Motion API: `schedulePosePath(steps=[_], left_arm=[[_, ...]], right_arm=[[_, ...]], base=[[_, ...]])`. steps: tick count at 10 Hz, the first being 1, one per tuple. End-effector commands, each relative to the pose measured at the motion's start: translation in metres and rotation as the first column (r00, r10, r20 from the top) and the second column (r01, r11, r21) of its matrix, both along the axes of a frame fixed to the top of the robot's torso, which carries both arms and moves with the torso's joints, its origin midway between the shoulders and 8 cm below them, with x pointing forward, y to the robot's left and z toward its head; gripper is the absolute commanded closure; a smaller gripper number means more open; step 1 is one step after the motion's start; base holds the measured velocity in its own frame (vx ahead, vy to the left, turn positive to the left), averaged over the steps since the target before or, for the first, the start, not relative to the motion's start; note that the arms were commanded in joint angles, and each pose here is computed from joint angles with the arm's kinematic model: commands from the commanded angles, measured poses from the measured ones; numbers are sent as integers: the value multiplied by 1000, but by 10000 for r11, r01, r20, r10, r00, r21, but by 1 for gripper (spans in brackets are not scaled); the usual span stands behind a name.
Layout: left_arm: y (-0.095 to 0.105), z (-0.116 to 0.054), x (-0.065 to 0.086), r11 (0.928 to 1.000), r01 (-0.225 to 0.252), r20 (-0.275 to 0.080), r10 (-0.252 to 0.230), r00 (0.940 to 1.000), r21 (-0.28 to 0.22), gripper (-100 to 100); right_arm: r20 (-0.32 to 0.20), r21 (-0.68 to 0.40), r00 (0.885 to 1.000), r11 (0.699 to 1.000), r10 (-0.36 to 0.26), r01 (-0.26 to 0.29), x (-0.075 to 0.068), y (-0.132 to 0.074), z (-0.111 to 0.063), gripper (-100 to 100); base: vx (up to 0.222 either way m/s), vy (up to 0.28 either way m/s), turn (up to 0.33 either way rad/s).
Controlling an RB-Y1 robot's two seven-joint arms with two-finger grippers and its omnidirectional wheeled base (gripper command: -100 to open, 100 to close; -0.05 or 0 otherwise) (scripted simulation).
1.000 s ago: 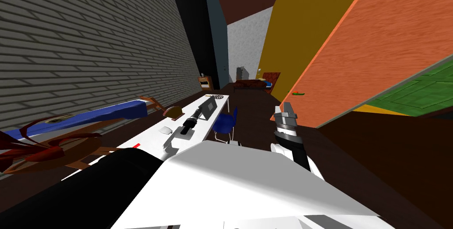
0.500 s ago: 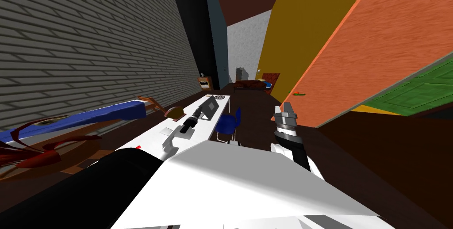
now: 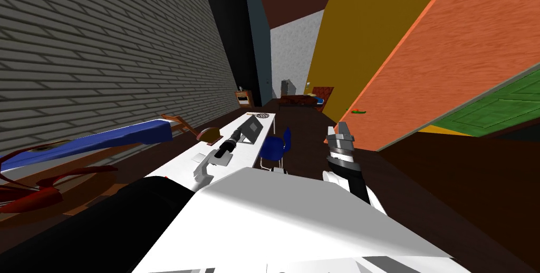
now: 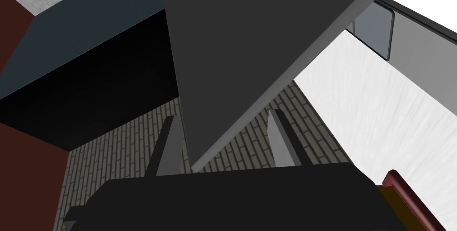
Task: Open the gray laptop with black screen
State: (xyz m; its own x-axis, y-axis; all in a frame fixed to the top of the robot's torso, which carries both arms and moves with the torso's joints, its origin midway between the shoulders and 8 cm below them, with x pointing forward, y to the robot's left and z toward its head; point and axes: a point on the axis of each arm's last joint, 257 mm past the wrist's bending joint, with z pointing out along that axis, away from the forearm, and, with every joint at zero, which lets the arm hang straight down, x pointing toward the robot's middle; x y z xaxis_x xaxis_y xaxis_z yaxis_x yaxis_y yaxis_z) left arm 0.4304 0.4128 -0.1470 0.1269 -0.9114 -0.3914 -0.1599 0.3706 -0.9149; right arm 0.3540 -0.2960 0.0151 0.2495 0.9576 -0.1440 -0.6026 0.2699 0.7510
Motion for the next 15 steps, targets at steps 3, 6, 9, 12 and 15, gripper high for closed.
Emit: schedulePosePath(steps=[3,6,9,12,15], left_arm=[[-11,-18,0,9860,-96,-207,62,9998,-1666,100],[-14,-23,0,9783,-124,-261,72,9996,-2070,100],[-14,-23,0,9783,-124,-261,72,9996,-2070,100],[-14,-23,0,9783,-124,-261,72,9996,-2070,100],[-15,-15,-7,9779,-130,-322,64,9995,-2085,-100]], right_arm=[[0,2,10000,10000,0,0,0,0,0,0],[0,2,10000,10000,0,0,0,0,0,0],[0,2,10000,10000,1,-1,0,0,0,0],[0,2,10000,10000,1,-1,0,0,0,0],[0,2,10000,10000,0,0,0,0,0,0]], base=[[16,17,47],[4,3,13],[-5,-4,-15],[2,1,6],[16,8,33]])
